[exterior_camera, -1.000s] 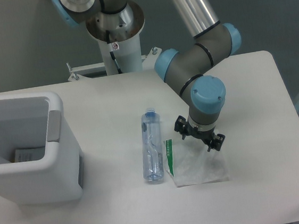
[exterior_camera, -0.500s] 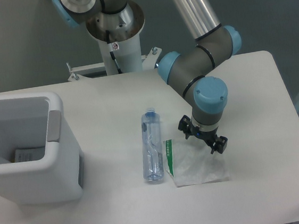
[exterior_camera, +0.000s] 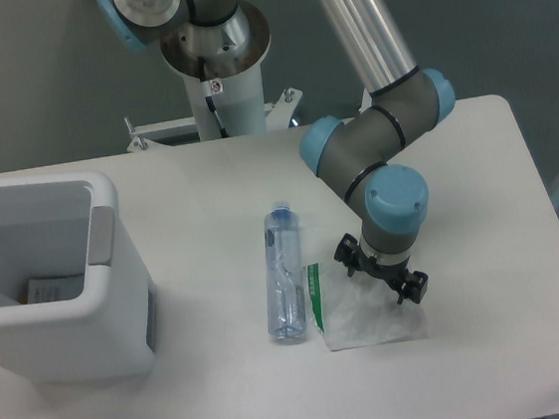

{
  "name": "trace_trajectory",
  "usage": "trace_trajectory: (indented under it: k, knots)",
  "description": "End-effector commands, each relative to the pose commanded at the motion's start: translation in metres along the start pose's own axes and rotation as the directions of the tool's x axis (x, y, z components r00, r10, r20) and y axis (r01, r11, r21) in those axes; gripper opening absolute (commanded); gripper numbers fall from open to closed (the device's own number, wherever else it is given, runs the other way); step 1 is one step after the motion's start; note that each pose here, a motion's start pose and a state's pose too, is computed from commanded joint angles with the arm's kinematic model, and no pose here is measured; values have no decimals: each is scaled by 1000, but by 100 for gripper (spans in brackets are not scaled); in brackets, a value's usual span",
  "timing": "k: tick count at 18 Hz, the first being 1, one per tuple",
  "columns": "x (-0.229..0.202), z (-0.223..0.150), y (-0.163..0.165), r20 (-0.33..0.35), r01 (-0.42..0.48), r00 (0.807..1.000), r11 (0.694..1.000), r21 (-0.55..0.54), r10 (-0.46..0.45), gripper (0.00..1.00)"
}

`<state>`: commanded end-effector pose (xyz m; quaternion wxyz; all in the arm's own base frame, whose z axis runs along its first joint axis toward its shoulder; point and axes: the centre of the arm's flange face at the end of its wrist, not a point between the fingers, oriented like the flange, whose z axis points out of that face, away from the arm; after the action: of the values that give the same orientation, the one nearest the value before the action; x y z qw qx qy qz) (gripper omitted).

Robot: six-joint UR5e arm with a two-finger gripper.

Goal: Place the trash in the trash can
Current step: 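Lower the gripper onto the plastic bag and adjust its position, then close the gripper on the plastic bag and lift it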

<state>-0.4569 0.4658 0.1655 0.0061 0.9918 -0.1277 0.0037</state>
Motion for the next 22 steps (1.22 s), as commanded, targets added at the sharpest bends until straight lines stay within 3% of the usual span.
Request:
trace_trajectory:
  k: [4, 6, 9, 11, 22]
  knots:
    - [8, 6, 0, -16, -2, 1000, 1000, -4, 2, 100]
    - [8, 5, -2, -15, -3, 1000, 1000, -4, 3, 92]
    - [8, 5, -2, -13, -5, 1000, 1000, -5, 5, 44]
    - [6, 2, -1, -8, -2, 1000, 1000, -1, 2, 20]
    - [-8, -33, 12, 48, 21, 999, 1000, 20, -22, 18]
